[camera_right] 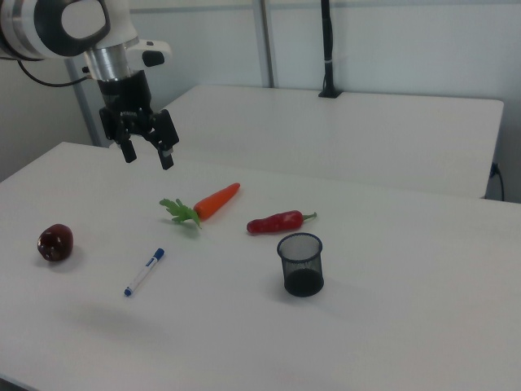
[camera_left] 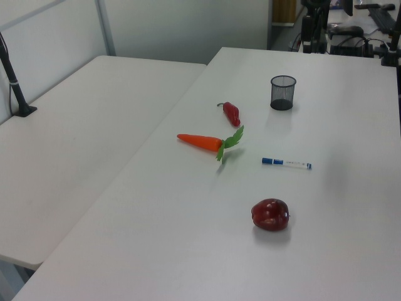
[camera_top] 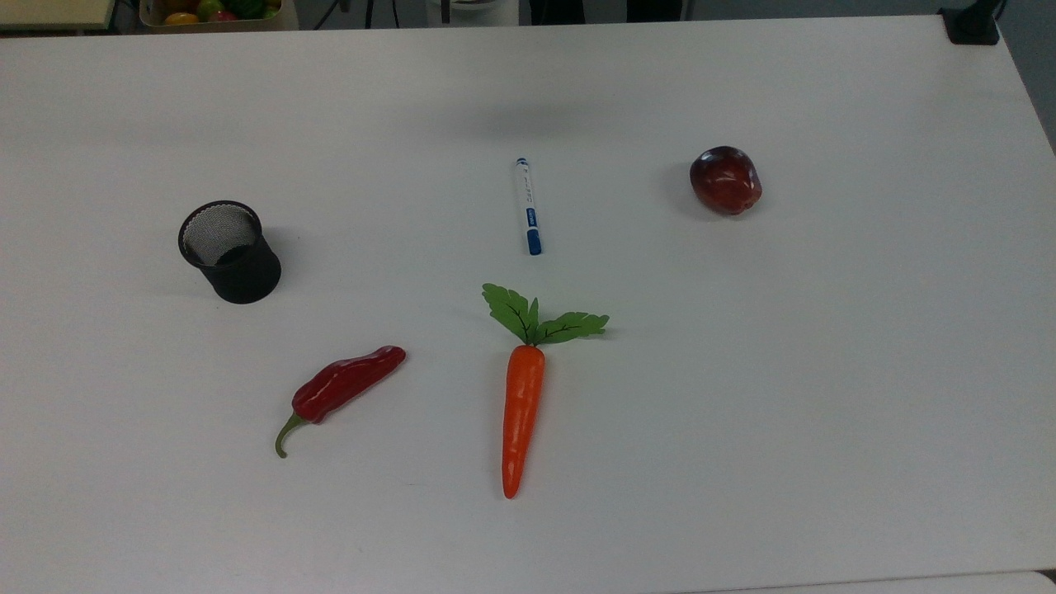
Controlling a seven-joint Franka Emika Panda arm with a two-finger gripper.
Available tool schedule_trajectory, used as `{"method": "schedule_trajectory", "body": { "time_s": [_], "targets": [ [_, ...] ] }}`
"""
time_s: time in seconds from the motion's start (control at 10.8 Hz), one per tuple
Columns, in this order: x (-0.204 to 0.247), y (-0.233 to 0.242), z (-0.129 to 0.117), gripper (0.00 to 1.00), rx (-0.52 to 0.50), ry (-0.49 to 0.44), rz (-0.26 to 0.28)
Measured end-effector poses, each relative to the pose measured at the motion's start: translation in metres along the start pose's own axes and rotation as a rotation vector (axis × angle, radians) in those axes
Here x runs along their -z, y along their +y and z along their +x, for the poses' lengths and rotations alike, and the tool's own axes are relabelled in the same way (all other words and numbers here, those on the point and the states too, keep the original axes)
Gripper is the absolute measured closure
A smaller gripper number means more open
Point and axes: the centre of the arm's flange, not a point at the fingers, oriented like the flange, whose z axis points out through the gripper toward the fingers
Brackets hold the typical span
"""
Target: Place marker
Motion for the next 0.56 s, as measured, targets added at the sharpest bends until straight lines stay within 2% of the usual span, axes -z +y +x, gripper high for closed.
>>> {"method": "schedule_trajectory", "body": {
  "time_s": [0.28, 0.56],
  "targets": [
    [-0.009, -0.013, 0.009, 0.0, 0.021, 0.015, 0.022],
    [-0.036, -0.04, 0.023, 0.0, 0.067, -0.009, 0.023]
  ]
}}
